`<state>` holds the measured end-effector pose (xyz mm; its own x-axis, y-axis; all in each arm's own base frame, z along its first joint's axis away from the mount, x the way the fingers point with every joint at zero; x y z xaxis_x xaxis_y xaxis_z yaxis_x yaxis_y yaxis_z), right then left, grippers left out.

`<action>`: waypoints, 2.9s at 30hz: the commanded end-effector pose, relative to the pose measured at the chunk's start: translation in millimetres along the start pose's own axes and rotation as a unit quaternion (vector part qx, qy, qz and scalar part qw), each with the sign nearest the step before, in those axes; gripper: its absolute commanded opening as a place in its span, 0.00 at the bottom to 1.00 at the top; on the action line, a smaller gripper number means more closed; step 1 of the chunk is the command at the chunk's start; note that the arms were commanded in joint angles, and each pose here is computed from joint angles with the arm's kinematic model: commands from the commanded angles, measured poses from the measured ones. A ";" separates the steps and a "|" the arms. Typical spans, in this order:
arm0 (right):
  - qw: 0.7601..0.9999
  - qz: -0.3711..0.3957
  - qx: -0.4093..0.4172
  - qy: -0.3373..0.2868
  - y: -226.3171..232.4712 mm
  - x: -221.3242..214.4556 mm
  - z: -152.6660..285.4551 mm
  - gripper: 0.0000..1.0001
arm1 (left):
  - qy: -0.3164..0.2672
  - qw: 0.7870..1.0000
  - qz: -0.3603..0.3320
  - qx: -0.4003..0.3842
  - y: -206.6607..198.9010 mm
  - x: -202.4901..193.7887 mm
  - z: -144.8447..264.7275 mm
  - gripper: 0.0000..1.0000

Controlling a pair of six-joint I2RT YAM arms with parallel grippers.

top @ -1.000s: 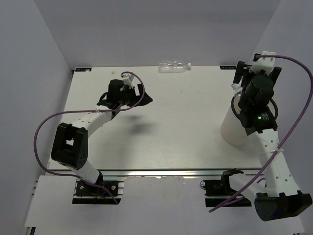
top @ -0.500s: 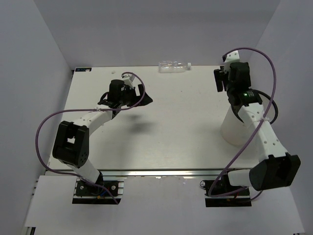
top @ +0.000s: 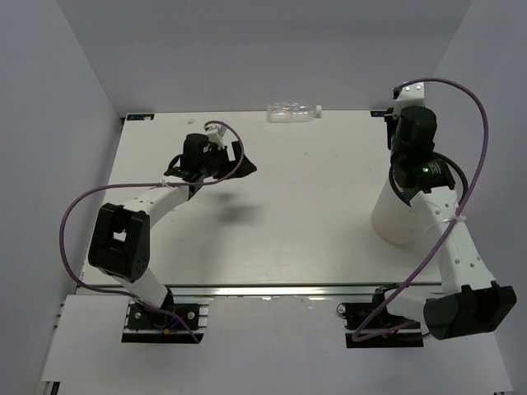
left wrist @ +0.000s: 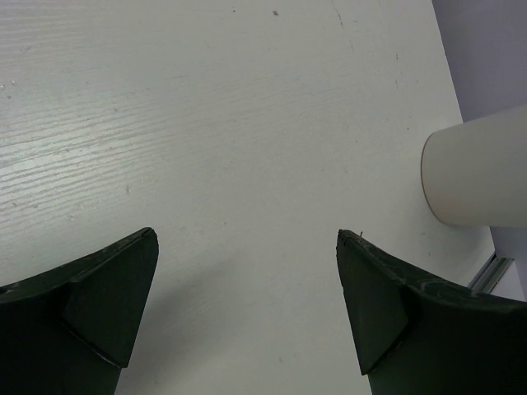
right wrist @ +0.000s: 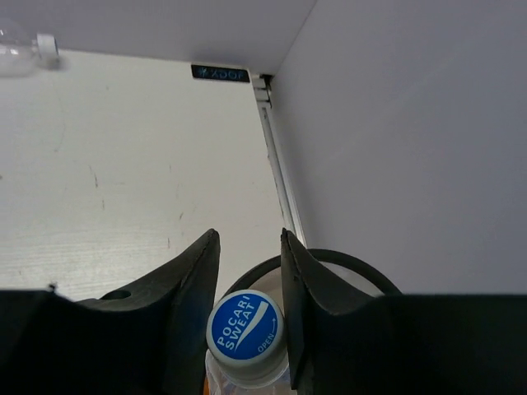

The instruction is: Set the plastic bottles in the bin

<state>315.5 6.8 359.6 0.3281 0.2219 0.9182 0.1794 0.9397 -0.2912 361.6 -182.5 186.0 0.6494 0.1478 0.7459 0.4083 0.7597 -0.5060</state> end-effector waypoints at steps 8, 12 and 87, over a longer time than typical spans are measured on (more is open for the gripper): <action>0.964 -0.150 -0.092 -0.200 -43.3 46.4 47.9 0.00 | -0.022 1.000 -0.007 -0.014 -3.9 12.5 4.8 0.98; 0.937 -0.230 -0.119 -0.234 -55.4 38.4 57.8 0.00 | -0.022 1.000 -0.008 -0.017 -3.7 13.5 5.0 0.98; 0.885 -0.338 0.233 -0.218 282.2 4.5 -335.0 0.89 | -0.049 0.997 0.011 0.064 76.2 50.5 13.0 0.98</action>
<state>668.0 189.1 105.9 0.1528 -0.3237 0.9337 -0.1618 0.9239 0.3468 413.6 -109.1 178.5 0.6126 0.2402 0.7530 0.2615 0.8375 -0.4799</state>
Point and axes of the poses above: each gripper's point midway between its finger pads, its own z axis back along the fingers, its own y axis along the line the jaws close on, x = y × z, the point moved 7 cm from there along z, back along the fingers, and after that the axes turned 4 degrees about -z, right-handed, at the moved point
